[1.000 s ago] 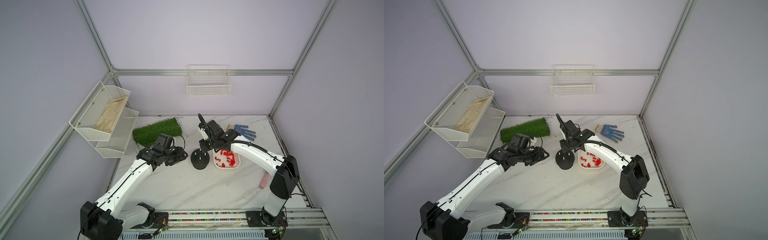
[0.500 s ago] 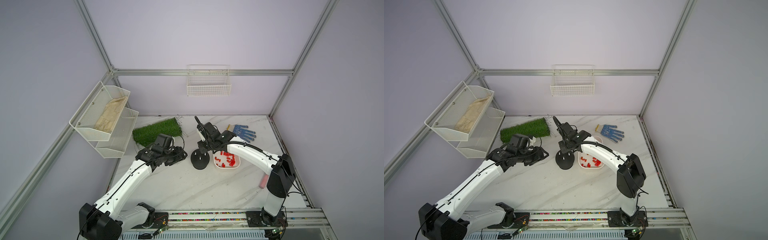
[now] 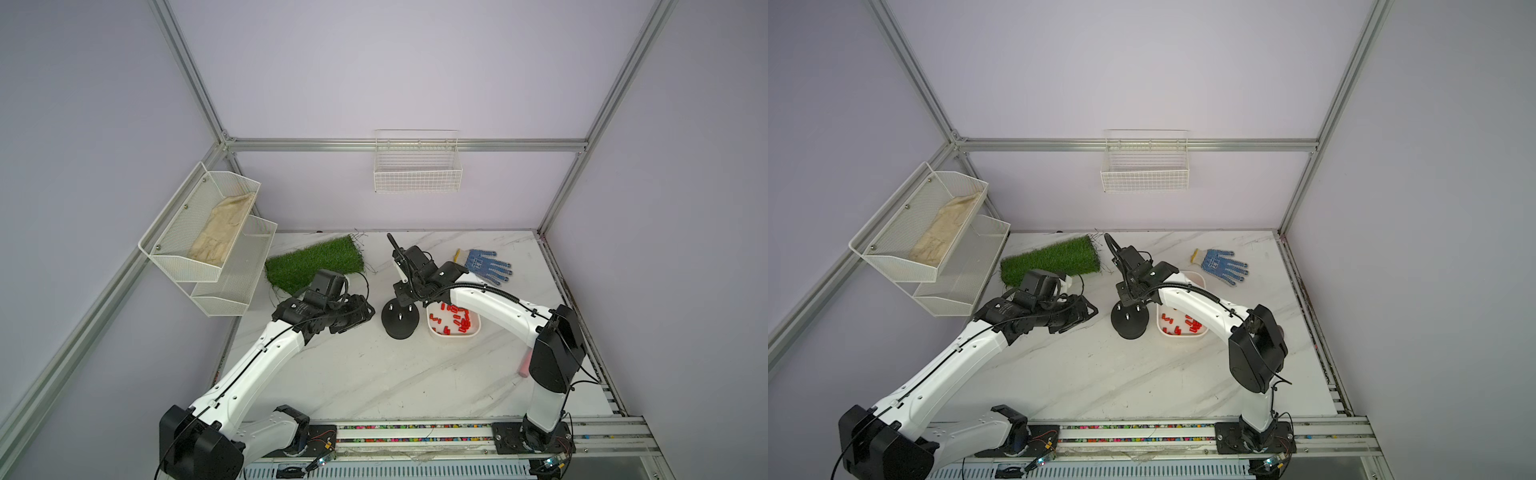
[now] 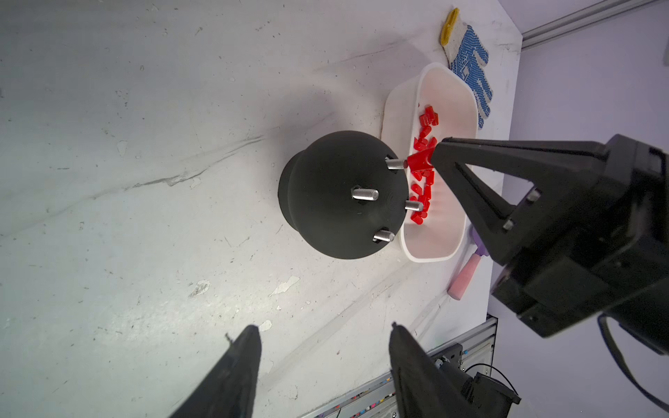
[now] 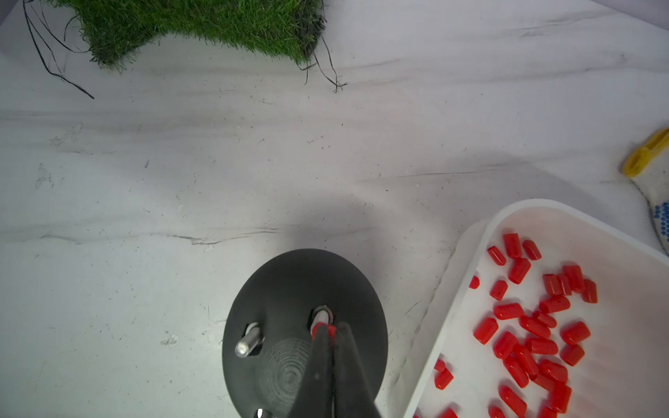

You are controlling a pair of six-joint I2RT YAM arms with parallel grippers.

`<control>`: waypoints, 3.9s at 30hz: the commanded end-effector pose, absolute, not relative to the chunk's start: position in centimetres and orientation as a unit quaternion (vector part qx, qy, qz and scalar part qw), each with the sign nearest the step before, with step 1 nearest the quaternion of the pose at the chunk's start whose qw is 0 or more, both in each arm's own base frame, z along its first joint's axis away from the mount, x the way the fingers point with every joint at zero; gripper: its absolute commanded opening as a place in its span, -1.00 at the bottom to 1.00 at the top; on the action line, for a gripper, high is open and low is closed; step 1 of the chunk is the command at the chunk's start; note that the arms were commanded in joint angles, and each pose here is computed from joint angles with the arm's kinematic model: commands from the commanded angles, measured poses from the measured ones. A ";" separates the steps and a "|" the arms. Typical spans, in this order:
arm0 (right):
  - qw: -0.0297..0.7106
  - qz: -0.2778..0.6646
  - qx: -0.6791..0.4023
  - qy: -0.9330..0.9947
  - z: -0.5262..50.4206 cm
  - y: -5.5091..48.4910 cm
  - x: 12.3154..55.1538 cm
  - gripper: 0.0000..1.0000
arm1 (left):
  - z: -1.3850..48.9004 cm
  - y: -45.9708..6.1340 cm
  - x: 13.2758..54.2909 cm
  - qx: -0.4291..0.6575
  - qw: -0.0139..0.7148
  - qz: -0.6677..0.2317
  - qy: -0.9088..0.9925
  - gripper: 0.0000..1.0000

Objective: Cover the protruding screws with screw protection sleeves
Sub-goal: Attach the screw protection sleeve to the screw.

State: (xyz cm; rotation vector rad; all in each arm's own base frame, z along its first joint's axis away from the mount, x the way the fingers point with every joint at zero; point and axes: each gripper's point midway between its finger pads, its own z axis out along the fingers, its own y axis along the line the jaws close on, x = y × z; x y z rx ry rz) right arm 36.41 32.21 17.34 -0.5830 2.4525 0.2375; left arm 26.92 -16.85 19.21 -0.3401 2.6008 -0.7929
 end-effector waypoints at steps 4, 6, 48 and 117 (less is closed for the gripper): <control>0.322 0.090 -0.218 0.917 18.2 32.9 37.3 -0.88 | 19.2 -16.9 27.0 -0.123 0.204 -0.294 0.926 0.16; 0.323 0.090 -0.219 0.917 18.2 32.9 37.3 -0.89 | 19.2 -16.9 27.0 -0.123 0.204 -0.295 0.925 0.16; 0.305 0.104 -0.227 0.919 17.9 33.2 36.5 -0.89 | 19.1 -16.7 26.8 -0.125 0.207 -0.294 0.925 0.16; 0.333 0.054 -0.279 0.899 17.3 33.4 35.0 -0.91 | 19.0 -16.7 26.8 -0.129 0.205 -0.294 0.924 0.17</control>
